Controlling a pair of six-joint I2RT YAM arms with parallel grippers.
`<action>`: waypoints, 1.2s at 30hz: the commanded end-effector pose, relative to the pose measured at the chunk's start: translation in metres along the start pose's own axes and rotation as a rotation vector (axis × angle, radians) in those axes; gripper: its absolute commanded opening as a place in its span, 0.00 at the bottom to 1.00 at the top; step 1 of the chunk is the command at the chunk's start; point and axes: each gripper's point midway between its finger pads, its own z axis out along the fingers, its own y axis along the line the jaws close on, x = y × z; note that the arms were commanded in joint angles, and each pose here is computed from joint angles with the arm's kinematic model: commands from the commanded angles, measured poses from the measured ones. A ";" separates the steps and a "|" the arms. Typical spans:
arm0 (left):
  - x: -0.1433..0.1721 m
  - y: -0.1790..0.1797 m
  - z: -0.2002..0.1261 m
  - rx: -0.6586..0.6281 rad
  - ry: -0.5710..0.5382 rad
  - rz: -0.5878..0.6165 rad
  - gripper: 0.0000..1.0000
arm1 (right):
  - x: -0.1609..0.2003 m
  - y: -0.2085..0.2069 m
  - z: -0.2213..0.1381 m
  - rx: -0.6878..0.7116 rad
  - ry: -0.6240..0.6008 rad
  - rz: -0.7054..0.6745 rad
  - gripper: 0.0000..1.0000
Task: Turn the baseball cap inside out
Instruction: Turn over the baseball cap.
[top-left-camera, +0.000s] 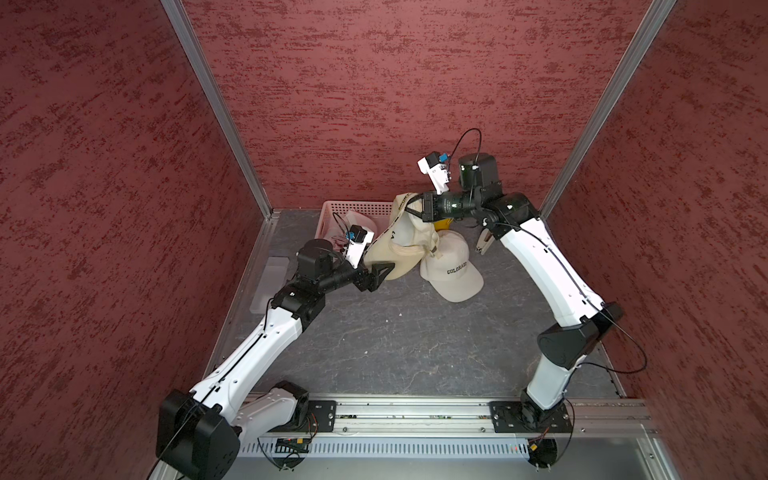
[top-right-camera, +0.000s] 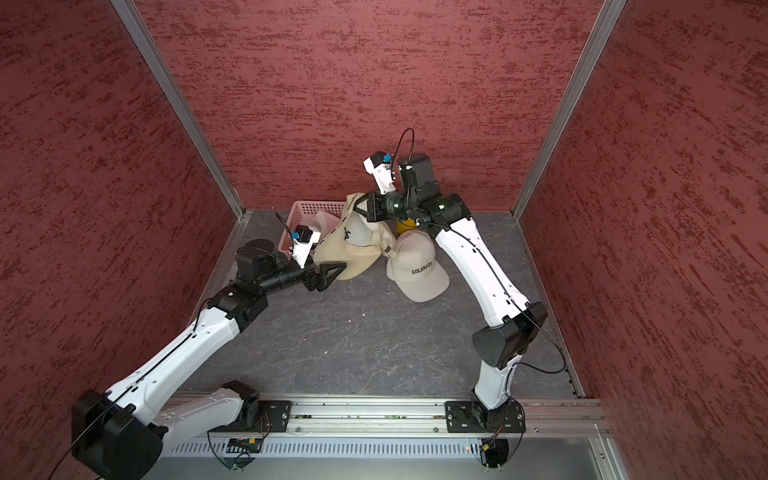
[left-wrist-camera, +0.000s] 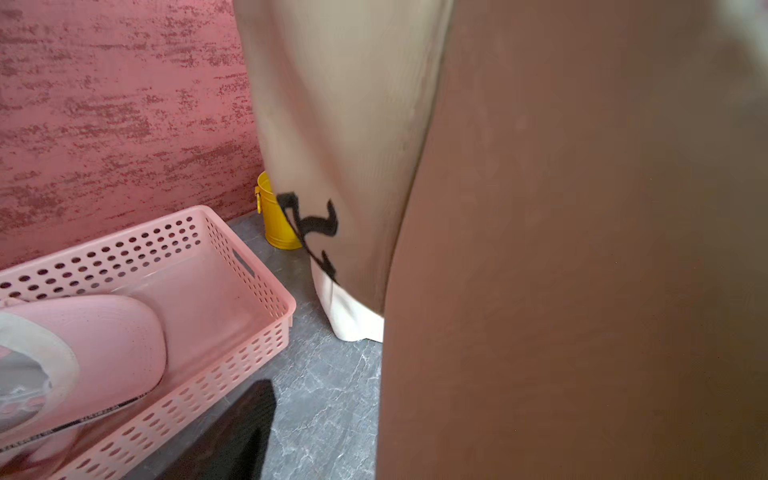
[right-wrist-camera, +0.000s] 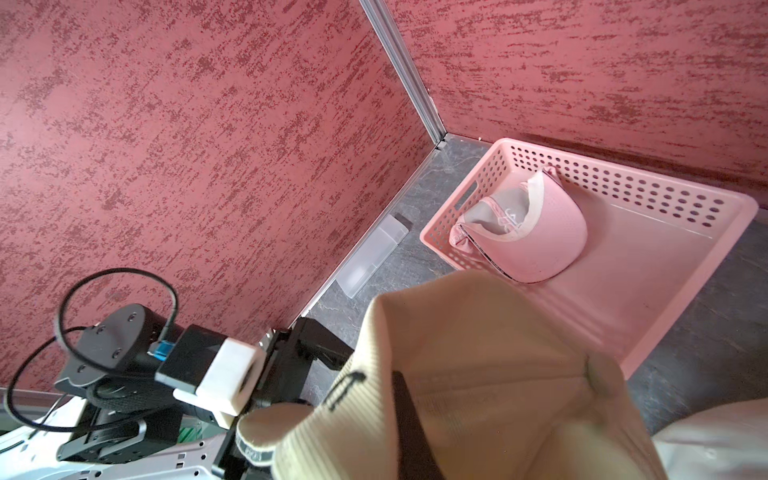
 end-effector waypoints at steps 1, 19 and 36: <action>-0.019 -0.001 -0.006 -0.007 -0.075 0.039 0.65 | -0.024 0.030 -0.022 -0.074 -0.080 -0.043 0.00; -0.009 -0.002 -0.022 -0.020 0.160 -0.223 0.00 | 0.012 -0.040 -0.004 0.110 0.093 -0.067 0.12; 0.025 -0.040 -0.053 0.041 0.523 -0.653 0.00 | 0.080 -0.117 0.034 0.252 0.233 -0.199 0.54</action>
